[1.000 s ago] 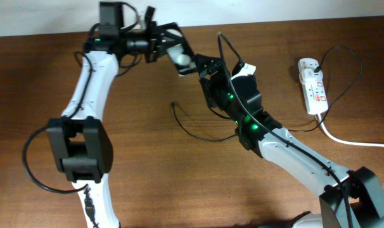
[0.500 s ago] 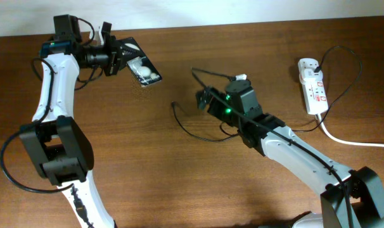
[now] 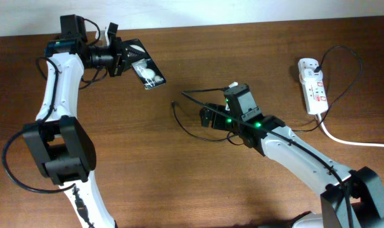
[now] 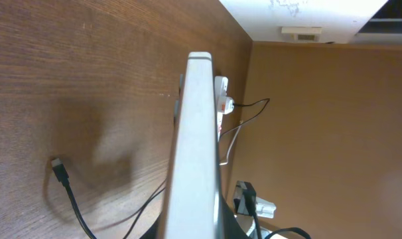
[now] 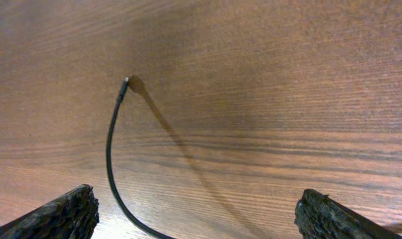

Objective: Plug charger to phone and switch on socket
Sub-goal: 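Move the phone left with the left gripper, withdraw the right gripper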

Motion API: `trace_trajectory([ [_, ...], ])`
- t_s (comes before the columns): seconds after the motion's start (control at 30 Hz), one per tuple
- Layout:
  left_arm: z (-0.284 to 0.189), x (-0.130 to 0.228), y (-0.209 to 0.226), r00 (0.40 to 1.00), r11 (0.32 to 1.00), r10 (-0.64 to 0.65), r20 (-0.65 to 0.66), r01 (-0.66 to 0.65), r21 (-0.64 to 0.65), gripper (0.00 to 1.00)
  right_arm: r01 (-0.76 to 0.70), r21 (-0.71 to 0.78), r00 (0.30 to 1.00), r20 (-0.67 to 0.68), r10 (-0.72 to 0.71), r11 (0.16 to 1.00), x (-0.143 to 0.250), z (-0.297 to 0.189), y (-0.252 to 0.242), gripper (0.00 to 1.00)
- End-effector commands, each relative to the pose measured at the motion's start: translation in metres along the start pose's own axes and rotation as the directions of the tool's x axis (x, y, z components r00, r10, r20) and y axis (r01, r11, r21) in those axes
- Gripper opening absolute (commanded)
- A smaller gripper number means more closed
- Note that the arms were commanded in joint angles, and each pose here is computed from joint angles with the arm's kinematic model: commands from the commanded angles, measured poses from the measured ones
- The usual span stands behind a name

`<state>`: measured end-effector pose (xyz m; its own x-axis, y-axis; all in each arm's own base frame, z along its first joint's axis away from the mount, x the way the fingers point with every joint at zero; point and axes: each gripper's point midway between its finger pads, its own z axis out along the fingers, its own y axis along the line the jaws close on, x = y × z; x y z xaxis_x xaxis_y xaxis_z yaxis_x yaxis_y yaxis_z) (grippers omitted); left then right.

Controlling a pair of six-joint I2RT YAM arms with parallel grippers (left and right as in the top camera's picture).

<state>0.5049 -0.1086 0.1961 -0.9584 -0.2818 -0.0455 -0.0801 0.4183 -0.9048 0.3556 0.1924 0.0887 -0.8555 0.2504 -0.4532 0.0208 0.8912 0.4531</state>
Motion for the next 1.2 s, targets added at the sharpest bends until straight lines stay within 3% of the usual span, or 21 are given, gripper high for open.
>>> trace_trajectory([
  [0.0,0.003,0.002,-0.009,0.999,0.999,0.032,-0.017,-0.032,0.033,0.00,0.023,-0.001,1.000,0.002,-0.023,1.000,-0.002,-0.002,0.000,0.99],
  [0.9,0.003,0.002,-0.009,0.999,0.999,0.032,-0.017,-0.032,0.035,0.00,0.016,0.040,0.998,-0.060,-0.013,0.999,0.013,-0.002,-0.010,0.99],
  [1.17,-0.004,-0.002,-0.006,1.000,0.999,0.026,-0.003,-0.026,0.036,0.00,0.139,0.002,0.987,-0.084,-0.138,0.990,0.017,-0.003,-0.005,0.99],
])
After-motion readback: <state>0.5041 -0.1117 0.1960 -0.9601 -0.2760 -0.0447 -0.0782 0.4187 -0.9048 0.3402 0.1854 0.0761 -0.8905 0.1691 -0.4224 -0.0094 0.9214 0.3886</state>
